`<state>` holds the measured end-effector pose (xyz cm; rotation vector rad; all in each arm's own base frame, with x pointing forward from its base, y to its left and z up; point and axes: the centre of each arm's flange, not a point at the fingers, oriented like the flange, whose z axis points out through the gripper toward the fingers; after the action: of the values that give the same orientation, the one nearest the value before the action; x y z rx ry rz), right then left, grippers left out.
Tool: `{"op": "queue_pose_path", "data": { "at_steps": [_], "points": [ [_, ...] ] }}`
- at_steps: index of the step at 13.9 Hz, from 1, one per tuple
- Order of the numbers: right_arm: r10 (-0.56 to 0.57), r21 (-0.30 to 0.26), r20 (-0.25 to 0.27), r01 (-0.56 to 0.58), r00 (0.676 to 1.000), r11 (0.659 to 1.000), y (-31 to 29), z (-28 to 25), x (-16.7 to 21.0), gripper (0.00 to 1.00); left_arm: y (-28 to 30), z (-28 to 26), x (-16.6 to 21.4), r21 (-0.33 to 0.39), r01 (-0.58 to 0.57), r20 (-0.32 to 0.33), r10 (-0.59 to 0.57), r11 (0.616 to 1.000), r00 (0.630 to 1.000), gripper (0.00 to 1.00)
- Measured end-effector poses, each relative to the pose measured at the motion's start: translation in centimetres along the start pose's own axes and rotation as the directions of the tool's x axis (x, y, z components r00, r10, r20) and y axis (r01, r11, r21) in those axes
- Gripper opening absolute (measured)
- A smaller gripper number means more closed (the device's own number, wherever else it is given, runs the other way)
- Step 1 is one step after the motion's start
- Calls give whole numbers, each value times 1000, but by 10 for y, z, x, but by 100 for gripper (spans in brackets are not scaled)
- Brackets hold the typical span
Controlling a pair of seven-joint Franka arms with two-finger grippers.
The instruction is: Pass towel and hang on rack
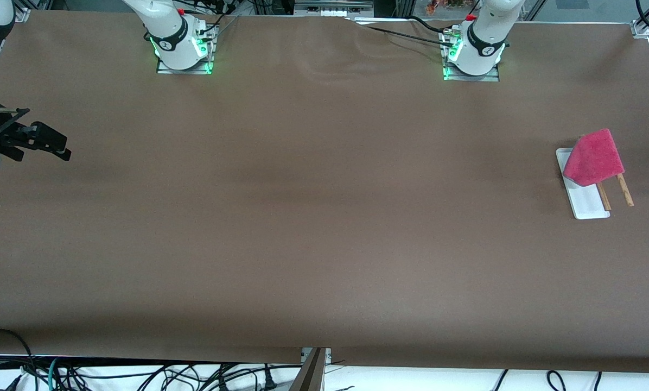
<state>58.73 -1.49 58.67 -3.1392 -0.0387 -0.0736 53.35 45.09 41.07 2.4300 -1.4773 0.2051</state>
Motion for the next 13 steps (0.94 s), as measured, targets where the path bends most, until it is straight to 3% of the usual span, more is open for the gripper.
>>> {"op": "queue_pose_path", "data": {
  "at_steps": [4,8,11,13],
  "points": [
    [0,0,-8,0,1000,1000,0,0,1,100,8,-12,139,-57,208,57,-205,977,977,100],
    [0,-1,-21,0,1000,1000,0,0,3,100,28,-11,220,-58,382,121,-374,922,920,100],
    [-1,-1,-25,1,1000,1000,0,-1,4,100,78,-22,286,16,570,185,-563,822,806,100],
    [-1,-1,-26,1,1000,1000,0,-1,4,100,116,-25,331,88,680,216,-680,728,700,100]
  ]
}}
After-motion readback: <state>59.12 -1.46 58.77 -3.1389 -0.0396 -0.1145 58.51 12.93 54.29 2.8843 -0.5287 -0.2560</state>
